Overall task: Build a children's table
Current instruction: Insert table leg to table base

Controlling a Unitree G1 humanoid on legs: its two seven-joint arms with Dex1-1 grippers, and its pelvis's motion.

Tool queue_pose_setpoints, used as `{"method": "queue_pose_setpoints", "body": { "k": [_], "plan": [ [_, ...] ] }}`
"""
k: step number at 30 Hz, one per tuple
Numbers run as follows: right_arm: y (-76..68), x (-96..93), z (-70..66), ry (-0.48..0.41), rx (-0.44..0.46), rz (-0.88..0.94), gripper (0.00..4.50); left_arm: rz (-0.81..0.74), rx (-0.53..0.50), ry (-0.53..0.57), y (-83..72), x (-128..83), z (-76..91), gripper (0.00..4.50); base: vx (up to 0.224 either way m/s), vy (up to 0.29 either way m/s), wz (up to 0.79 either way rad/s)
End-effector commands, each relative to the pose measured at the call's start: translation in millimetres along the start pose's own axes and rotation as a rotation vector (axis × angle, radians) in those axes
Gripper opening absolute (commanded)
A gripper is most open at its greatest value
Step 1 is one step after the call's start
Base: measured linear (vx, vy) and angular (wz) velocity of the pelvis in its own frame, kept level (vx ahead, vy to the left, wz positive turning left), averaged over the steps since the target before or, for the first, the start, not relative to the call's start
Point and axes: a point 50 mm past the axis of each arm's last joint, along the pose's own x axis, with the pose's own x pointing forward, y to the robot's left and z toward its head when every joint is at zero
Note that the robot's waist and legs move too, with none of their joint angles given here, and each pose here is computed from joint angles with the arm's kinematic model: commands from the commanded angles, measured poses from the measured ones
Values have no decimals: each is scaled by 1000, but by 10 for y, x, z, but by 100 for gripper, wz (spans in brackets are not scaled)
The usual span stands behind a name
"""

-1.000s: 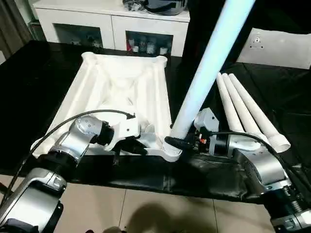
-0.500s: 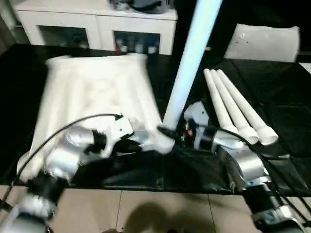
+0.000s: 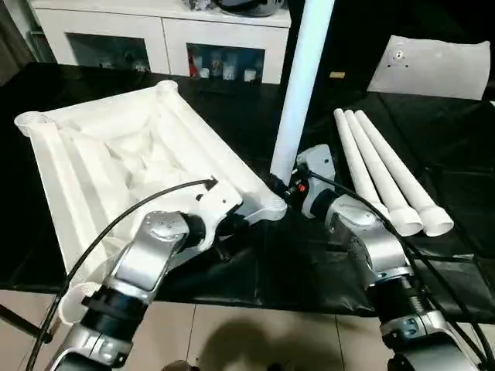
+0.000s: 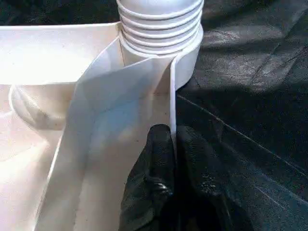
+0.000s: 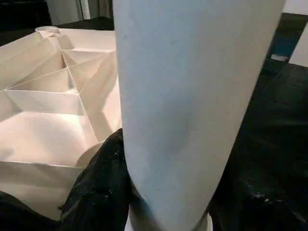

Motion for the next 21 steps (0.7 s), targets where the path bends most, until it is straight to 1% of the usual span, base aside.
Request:
{"method": "queue_pose_setpoints", "body": {
  "k": [1,5,6,8,10,11,12,15,16,17,18,19,20,21],
  "plan": [
    [62,-54,-447,208,52,-12,188,-41,63,-67,-35,27,187,0,0,0,0],
    [36,-66,-439,182,86,-44,188,-11,64,-53,41,-20,135,0,0,0,0],
    [36,-68,-439,181,86,-44,223,-10,65,-53,46,-23,132,0,0,0,0],
    [40,-80,-442,172,95,-43,258,0,69,-53,76,-40,117,0,0,0,0],
    [43,-87,-444,166,107,-46,264,7,73,-56,95,-49,114,0,0,0,0],
    [49,-92,-442,160,112,-41,278,12,72,-58,111,-54,114,0,0,0,0],
    [56,-96,-440,156,119,-37,300,16,72,-59,124,-58,113,0,0,0,0],
    [68,-108,-434,146,128,-31,308,29,87,-65,152,-60,110,0,0,0,0],
    [68,-112,-432,144,125,-32,331,31,89,-66,157,-61,109,0,0,0,0],
    [68,-114,-431,143,124,-32,331,32,90,-66,159,-61,108,0,0,0,0],
    [67,-119,-429,141,121,-32,347,33,91,-67,164,-61,107,0,0,0,0],
    [61,-133,-429,137,112,-35,347,33,107,-71,168,-61,107,0,0,0,0],
    [57,-144,-428,134,106,-36,358,34,118,-73,171,-61,108,0,0,0,0],
    [57,-169,-428,129,129,-26,369,47,126,-71,185,-65,99,0,0,0,0]
  ]
}}
